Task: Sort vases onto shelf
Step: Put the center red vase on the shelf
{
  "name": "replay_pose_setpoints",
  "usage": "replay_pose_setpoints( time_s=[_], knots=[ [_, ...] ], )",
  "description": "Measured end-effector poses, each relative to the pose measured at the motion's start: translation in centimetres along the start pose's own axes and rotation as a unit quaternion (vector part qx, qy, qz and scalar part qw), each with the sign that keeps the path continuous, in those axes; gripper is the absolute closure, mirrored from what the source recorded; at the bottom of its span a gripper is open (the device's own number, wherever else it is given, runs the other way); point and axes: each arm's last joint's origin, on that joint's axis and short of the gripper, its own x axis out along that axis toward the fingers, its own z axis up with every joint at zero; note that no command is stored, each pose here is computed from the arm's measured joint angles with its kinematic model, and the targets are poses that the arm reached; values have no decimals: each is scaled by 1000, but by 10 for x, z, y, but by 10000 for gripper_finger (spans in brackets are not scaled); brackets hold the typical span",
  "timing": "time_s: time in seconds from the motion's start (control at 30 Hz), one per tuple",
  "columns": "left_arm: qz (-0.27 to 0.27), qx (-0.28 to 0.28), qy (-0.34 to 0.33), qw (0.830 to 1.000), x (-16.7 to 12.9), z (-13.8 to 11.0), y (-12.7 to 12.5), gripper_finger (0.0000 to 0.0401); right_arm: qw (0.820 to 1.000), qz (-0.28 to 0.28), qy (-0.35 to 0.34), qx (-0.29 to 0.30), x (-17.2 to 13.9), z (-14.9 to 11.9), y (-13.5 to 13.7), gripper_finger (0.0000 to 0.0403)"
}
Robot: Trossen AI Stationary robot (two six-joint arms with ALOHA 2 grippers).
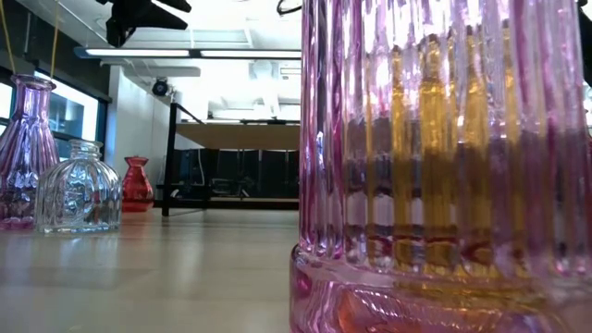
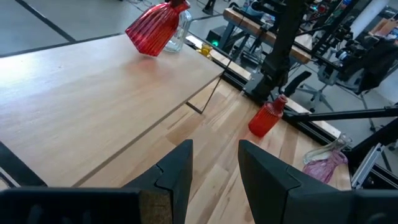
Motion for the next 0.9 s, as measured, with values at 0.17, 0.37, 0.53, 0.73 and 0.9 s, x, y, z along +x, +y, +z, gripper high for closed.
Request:
replay_pose_setpoints(
  time_s=[0.17,0.37,0.53,0.73,0.9],
  knots=[
    [0,1,0,1000,0,0,0,281,1000,-2,-6,-5,0,1,0,383],
    [0,1,0,1000,0,0,0,281,1000,-20,3,-4,0,0,-1,377],
    [0,1,0,1000,0,0,0,281,1000,-26,-6,-7,0,2,-2,376],
    [0,1,0,1000,0,0,0,281,1000,-26,-11,-7,0,3,-3,375],
    [0,1,0,1000,0,0,0,281,1000,-13,-21,-12,0,4,-2,375]
  ],
)
